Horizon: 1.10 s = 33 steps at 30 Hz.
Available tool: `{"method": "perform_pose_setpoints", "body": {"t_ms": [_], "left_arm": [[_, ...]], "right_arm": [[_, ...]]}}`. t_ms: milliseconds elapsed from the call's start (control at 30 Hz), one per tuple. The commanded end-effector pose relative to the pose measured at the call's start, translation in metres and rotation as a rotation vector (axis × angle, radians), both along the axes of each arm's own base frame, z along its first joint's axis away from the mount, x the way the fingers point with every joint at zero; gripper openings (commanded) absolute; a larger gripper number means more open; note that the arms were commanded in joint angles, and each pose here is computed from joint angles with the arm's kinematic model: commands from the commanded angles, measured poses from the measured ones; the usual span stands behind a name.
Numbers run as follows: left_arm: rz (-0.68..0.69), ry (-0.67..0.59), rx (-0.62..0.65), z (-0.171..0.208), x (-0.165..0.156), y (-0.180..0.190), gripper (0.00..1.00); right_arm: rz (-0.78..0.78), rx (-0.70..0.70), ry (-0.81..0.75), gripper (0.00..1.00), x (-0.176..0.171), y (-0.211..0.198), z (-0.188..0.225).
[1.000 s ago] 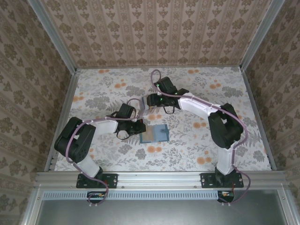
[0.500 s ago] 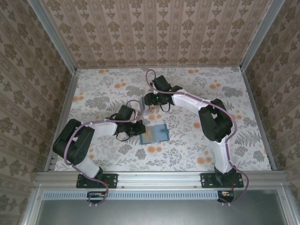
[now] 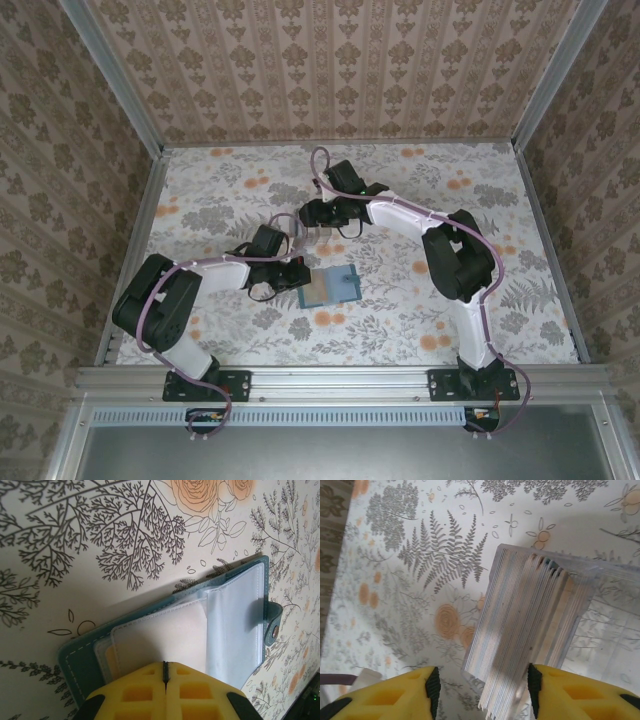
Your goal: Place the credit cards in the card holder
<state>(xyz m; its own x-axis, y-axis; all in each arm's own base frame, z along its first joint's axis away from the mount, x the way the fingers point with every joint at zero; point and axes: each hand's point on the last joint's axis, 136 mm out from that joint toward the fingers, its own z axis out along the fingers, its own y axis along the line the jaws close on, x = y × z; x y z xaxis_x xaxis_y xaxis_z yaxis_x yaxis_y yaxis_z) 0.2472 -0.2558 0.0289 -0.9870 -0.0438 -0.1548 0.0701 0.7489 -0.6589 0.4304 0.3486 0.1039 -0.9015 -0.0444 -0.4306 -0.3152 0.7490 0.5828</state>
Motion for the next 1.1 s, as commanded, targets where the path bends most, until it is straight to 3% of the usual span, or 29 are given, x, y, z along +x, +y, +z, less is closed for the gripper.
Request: {"method": "perform_pose_setpoints", "body": {"t_ms": [0, 167, 400, 733, 1067], "left_arm": [[0.023, 0.029, 0.032, -0.011, -0.007, 0.007, 0.02], [0.026, 0.028, 0.037, -0.010, -0.005, 0.007, 0.02], [0.017, 0.023, 0.031, -0.007, -0.002, 0.004, 0.02], [0.019, 0.017, 0.037, -0.005, -0.003, 0.006, 0.02], [0.019, 0.017, 0.046, -0.006, -0.004, 0.008, 0.02]], "right_arm": [[0.000, 0.152, 0.030, 0.46, 0.007, 0.008, 0.011], [-0.021, 0.201, 0.055, 0.30, 0.011, 0.004, 0.013], [-0.052, 0.094, 0.067, 0.20, 0.013, -0.007, -0.010], [-0.096, -0.122, -0.029, 0.39, 0.010, -0.029, -0.007], [-0.155, -0.295, -0.058, 0.49, 0.009, -0.031, -0.018]]}}
